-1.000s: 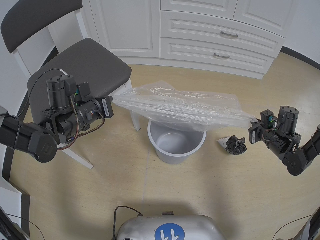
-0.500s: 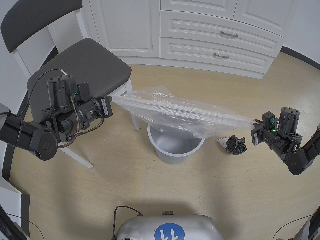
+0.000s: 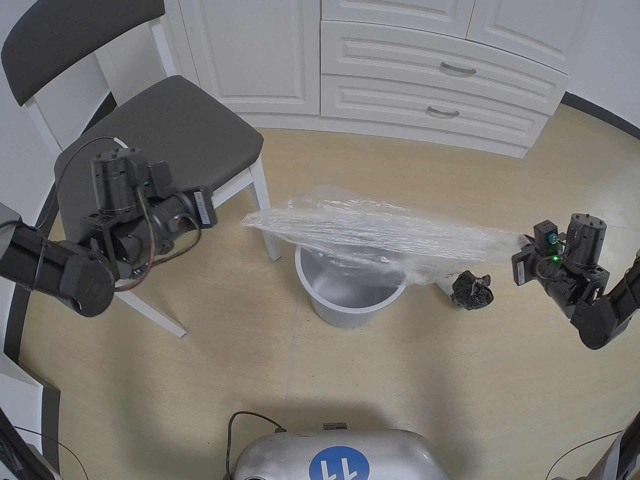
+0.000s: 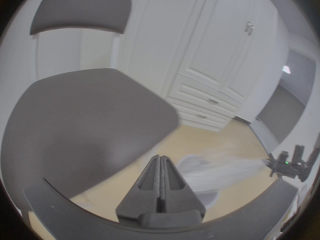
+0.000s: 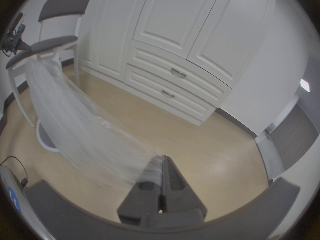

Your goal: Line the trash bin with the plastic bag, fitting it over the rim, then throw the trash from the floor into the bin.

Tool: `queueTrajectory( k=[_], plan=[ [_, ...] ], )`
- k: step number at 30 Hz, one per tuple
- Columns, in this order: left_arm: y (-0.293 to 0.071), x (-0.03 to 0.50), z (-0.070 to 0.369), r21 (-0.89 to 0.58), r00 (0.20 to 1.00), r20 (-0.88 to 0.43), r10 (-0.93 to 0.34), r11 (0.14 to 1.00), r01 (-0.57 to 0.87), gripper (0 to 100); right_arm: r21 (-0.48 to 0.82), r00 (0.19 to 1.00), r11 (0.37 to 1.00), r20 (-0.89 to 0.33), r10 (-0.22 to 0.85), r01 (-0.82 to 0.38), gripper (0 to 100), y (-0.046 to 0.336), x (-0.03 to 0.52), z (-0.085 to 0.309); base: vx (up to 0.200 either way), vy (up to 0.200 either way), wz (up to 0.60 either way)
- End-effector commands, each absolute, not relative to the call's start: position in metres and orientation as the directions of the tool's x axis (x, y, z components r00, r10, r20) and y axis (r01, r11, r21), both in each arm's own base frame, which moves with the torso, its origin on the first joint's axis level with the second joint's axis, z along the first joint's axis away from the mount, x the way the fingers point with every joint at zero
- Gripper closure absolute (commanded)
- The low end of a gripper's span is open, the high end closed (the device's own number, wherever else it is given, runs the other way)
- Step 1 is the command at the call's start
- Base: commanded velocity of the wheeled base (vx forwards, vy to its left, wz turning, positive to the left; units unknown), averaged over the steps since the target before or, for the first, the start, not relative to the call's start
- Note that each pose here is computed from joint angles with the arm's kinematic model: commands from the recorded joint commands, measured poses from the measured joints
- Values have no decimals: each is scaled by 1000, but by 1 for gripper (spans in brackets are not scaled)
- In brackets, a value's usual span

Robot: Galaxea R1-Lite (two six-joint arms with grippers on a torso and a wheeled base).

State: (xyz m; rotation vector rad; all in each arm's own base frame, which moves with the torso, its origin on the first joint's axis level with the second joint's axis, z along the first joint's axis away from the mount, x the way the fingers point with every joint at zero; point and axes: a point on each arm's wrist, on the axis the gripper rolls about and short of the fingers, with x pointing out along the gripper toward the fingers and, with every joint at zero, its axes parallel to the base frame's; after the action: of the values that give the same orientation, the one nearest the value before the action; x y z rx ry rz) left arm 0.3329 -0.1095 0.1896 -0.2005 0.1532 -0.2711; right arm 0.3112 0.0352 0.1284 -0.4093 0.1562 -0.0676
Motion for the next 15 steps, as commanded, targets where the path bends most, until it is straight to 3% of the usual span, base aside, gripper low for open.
queueTrajectory(
  k=[1,15],
  plan=[
    [-129,325,190,-218,941,-96,-325,929,299,100,-393,996,920,-82,-31,-3,100,54,304,128,0,0,0],
    [-131,318,186,-220,934,-84,-348,920,324,100,-391,998,920,-57,-3,-19,100,63,301,127,0,0,0]
  ],
)
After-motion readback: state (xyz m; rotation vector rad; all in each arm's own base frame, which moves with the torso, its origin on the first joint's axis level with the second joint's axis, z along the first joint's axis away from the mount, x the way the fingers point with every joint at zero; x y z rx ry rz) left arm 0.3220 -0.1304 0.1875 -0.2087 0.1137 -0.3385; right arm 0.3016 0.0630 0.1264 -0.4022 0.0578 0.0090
